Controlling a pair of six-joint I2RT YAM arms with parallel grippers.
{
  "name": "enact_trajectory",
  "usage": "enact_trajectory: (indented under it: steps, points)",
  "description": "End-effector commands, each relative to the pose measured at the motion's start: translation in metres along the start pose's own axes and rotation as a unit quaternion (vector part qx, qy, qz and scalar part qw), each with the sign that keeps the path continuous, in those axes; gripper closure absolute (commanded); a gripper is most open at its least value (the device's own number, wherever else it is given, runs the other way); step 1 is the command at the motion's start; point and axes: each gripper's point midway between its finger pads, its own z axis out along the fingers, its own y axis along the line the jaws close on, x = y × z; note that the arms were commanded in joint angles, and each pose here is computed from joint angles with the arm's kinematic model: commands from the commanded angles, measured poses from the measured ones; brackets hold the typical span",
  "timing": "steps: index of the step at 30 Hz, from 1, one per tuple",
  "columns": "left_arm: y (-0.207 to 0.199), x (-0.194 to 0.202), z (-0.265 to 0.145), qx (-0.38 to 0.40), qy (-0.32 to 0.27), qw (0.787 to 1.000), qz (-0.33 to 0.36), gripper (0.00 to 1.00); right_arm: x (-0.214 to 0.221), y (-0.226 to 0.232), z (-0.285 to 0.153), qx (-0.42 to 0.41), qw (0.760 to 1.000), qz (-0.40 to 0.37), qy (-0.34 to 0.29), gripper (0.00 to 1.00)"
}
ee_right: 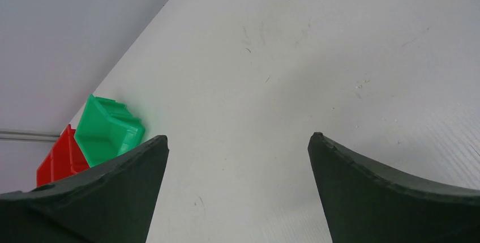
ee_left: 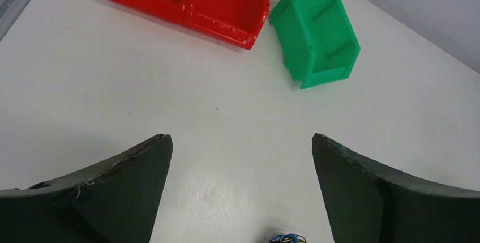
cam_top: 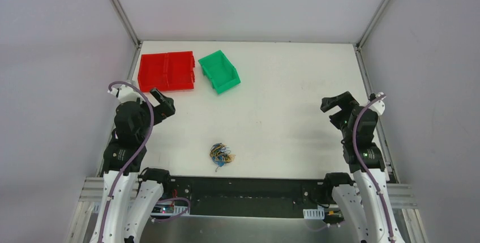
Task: Untangle the cables
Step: Move the cable to the center of the board.
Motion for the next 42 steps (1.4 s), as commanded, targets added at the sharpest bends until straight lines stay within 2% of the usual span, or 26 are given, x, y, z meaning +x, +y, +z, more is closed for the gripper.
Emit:
enact_trajectory:
  steps: [1, 5, 8, 12, 14, 18, 21, 25, 28, 30, 38, 42]
  points:
    - [-0.01, -0.005, -0.001, 0.028, -0.009, 0.999, 0.013, 0.01, -0.019, 0.021, -0.004, -0.032, 0.999, -0.007, -0.017, 0.01]
    - [-0.02, 0.007, -0.002, 0.075, 0.013, 0.995, 0.061, 0.01, -0.019, 0.02, -0.007, -0.026, 0.999, -0.017, -0.012, 0.01]
    - [-0.031, 0.016, -0.005, 0.116, 0.032, 0.989, 0.089, 0.01, -0.011, 0.031, -0.009, -0.06, 0.998, -0.032, 0.014, 0.01]
    - [-0.044, 0.025, -0.008, 0.159, 0.054, 0.981, 0.095, 0.01, 0.027, 0.065, -0.014, -0.148, 0.978, -0.066, 0.129, 0.01]
    - [-0.047, 0.029, -0.008, 0.169, 0.064, 0.978, 0.099, 0.01, 0.052, 0.082, -0.017, -0.175, 0.96, -0.098, 0.196, 0.01]
    - [-0.049, 0.035, -0.007, 0.178, 0.078, 0.976, 0.101, 0.01, 0.107, 0.119, -0.038, -0.269, 0.91, -0.158, 0.274, 0.01]
    - [-0.049, 0.036, -0.006, 0.177, 0.079, 0.976, 0.101, 0.01, 0.145, 0.148, -0.063, -0.34, 0.867, -0.19, 0.312, 0.07]
    - [-0.049, 0.037, -0.005, 0.176, 0.082, 0.976, 0.101, 0.01, 0.21, 0.165, -0.104, -0.405, 0.78, -0.279, 0.388, 0.11]
    - [-0.049, 0.038, -0.004, 0.177, 0.085, 0.975, 0.101, 0.01, 0.245, 0.171, -0.125, -0.429, 0.736, -0.319, 0.416, 0.15]
    - [-0.05, 0.039, -0.005, 0.18, 0.087, 0.975, 0.101, 0.01, 0.26, 0.176, -0.13, -0.435, 0.726, -0.324, 0.423, 0.15]
    - [-0.051, 0.04, -0.005, 0.184, 0.089, 0.974, 0.099, 0.01, 0.322, 0.186, -0.135, -0.438, 0.713, -0.341, 0.428, 0.21]
    - [-0.051, 0.041, -0.005, 0.185, 0.092, 0.973, 0.099, 0.01, 0.353, 0.176, -0.129, -0.418, 0.708, -0.37, 0.433, 0.17]
